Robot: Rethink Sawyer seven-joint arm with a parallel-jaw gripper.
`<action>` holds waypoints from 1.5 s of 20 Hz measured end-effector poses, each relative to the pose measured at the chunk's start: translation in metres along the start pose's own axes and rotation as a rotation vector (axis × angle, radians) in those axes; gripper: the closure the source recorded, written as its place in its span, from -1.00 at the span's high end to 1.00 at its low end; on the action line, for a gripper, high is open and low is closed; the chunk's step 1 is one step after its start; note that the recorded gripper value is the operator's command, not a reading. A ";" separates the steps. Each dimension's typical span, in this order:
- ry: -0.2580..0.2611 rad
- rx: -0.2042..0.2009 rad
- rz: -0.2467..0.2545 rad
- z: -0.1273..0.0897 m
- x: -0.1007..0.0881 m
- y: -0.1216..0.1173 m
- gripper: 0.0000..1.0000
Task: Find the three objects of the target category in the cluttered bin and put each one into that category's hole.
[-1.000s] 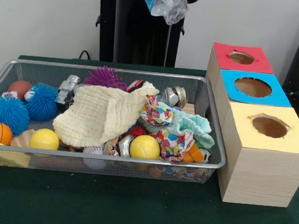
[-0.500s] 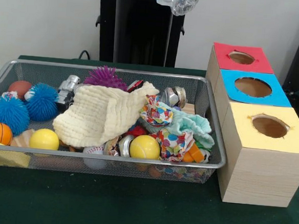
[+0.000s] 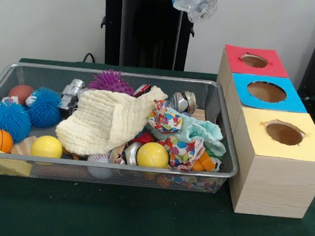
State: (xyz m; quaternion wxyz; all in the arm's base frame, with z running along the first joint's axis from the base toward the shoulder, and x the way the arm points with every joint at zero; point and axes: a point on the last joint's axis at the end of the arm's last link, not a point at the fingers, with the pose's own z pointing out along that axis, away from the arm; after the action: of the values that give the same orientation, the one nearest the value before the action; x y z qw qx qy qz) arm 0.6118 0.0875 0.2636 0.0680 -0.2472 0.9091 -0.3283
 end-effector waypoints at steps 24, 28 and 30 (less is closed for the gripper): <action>0.019 0.016 -0.036 -0.023 -0.069 0.064 -1.00; 0.000 -0.004 -0.043 -0.024 -0.080 0.072 -1.00; -0.006 -0.013 -0.052 -0.023 -0.084 0.078 -1.00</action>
State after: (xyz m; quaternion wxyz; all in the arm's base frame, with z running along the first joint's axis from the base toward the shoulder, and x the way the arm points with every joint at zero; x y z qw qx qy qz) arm 0.6462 0.1932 0.2292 0.0605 -0.2722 0.9042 -0.3235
